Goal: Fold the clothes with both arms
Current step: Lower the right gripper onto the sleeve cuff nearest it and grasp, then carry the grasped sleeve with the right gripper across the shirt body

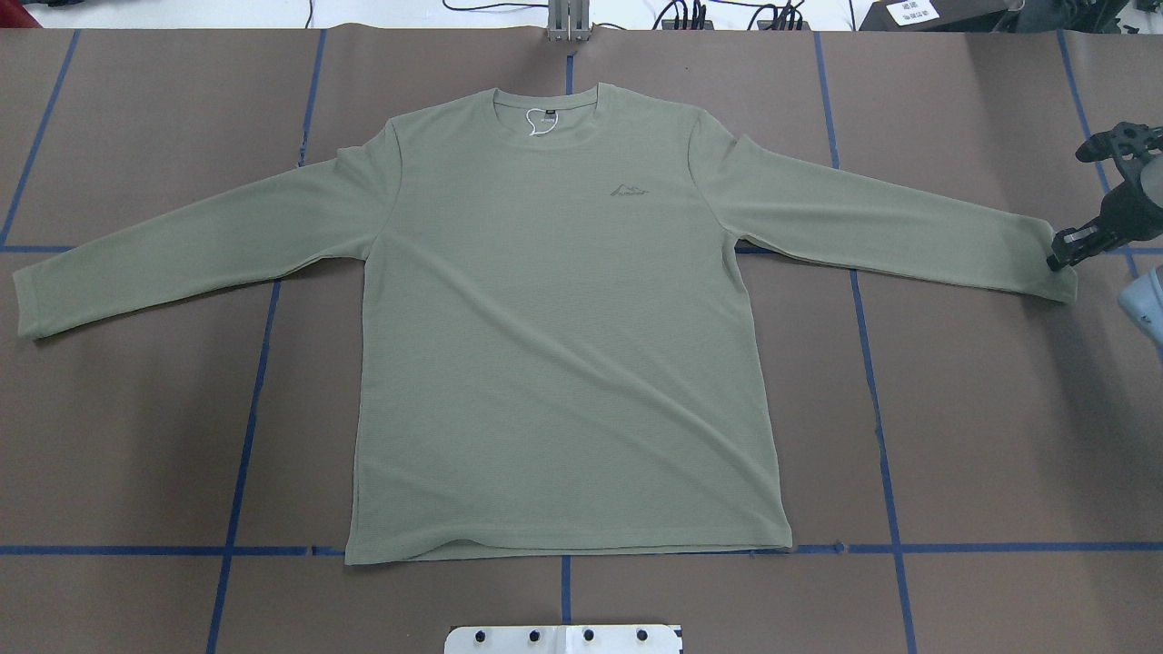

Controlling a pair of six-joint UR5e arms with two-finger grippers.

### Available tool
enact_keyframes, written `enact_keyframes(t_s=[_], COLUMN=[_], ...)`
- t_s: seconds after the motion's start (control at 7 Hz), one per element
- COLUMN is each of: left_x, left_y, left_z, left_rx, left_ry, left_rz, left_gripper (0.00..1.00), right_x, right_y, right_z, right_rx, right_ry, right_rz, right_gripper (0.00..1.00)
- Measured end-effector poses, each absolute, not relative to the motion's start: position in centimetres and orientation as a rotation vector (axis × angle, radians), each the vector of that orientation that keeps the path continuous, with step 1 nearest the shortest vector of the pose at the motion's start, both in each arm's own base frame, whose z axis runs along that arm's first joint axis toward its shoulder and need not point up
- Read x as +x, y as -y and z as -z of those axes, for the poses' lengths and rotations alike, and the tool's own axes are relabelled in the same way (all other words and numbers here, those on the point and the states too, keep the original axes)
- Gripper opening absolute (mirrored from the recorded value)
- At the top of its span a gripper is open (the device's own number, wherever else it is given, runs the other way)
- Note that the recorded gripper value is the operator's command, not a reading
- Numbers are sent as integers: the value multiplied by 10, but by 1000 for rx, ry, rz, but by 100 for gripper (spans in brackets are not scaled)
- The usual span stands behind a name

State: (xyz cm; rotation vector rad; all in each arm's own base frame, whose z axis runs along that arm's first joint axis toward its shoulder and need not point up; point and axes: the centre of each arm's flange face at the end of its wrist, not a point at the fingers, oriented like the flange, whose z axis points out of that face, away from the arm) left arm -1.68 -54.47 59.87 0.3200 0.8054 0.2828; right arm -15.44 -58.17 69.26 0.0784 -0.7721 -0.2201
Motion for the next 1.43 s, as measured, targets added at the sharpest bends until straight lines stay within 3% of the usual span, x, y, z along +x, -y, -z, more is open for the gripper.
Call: enact_keyframes(t_s=[0.71,1.43], left_x=[-17,-18], left_y=[547,547], left_z=[-596,-595], left_rx=[322,324], left_ry=[-806,-805], left_rz=[-281,-279], left_gripper=[100,100], right_x=[-153,-222], right_y=[594,661], right_z=[-623,-401], right_rx=[153,214], right_ry=[893,1088], right_rz=[243,115], right_gripper=[0,0])
